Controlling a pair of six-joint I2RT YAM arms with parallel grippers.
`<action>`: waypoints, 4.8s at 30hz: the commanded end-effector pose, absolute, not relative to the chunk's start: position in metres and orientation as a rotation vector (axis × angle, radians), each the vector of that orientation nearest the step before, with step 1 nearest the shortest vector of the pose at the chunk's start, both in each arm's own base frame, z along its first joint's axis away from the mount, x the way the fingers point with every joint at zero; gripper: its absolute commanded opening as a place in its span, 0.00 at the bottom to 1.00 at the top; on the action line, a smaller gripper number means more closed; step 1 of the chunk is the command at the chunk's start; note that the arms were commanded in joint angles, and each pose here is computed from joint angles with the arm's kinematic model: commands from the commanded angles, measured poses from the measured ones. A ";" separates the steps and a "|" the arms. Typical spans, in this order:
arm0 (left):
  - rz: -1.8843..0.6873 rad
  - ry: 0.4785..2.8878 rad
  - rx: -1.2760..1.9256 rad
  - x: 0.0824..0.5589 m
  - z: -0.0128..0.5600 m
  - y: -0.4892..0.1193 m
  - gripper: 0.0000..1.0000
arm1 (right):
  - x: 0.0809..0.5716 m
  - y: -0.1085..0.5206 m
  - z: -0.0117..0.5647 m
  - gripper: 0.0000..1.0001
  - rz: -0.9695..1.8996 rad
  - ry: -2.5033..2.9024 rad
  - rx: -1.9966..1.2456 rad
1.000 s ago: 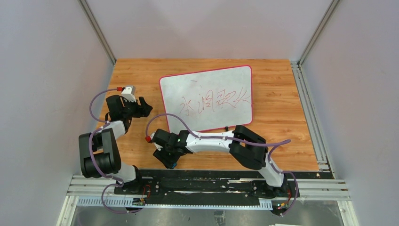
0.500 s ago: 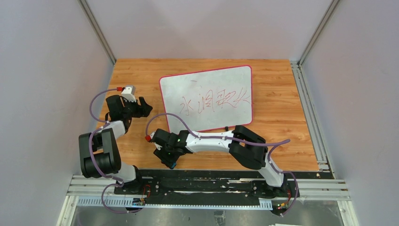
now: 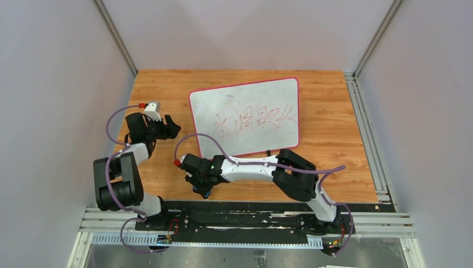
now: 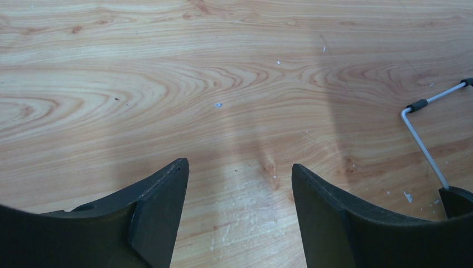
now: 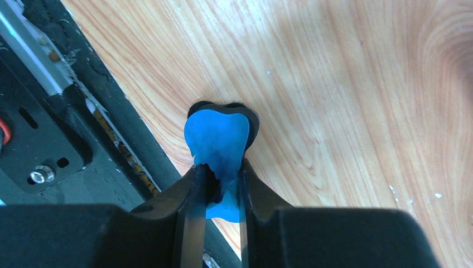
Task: Erase the whiteboard
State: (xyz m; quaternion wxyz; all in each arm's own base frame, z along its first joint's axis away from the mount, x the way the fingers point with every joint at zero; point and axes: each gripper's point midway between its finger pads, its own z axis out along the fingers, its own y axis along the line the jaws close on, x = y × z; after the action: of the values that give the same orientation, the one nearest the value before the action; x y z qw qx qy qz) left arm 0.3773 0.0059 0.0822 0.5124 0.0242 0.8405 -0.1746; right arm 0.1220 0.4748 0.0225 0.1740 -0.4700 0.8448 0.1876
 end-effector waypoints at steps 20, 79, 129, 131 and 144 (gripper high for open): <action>-0.598 1.919 0.284 0.367 0.145 -0.022 0.70 | 0.171 0.316 0.191 0.01 0.206 2.110 -0.801; -1.128 1.690 0.595 0.395 0.232 -0.113 0.54 | 0.202 0.222 0.201 0.01 0.060 2.044 -0.545; -1.173 1.710 0.595 0.403 0.227 -0.128 0.04 | 0.211 0.205 0.197 0.01 0.026 2.037 -0.478; -1.172 1.713 0.592 0.403 0.225 -0.128 0.00 | 0.216 0.203 0.200 0.00 -0.003 2.023 -0.470; -1.162 1.720 0.580 0.405 0.222 -0.126 0.00 | 0.283 0.178 0.201 0.01 -0.087 1.942 -0.385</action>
State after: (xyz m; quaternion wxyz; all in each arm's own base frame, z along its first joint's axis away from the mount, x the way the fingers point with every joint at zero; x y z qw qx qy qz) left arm 0.3923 -0.1297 0.2251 0.4490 0.2277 0.7036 -0.5015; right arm 0.2546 0.1865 0.1980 0.5253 -0.1742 0.8318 -0.0420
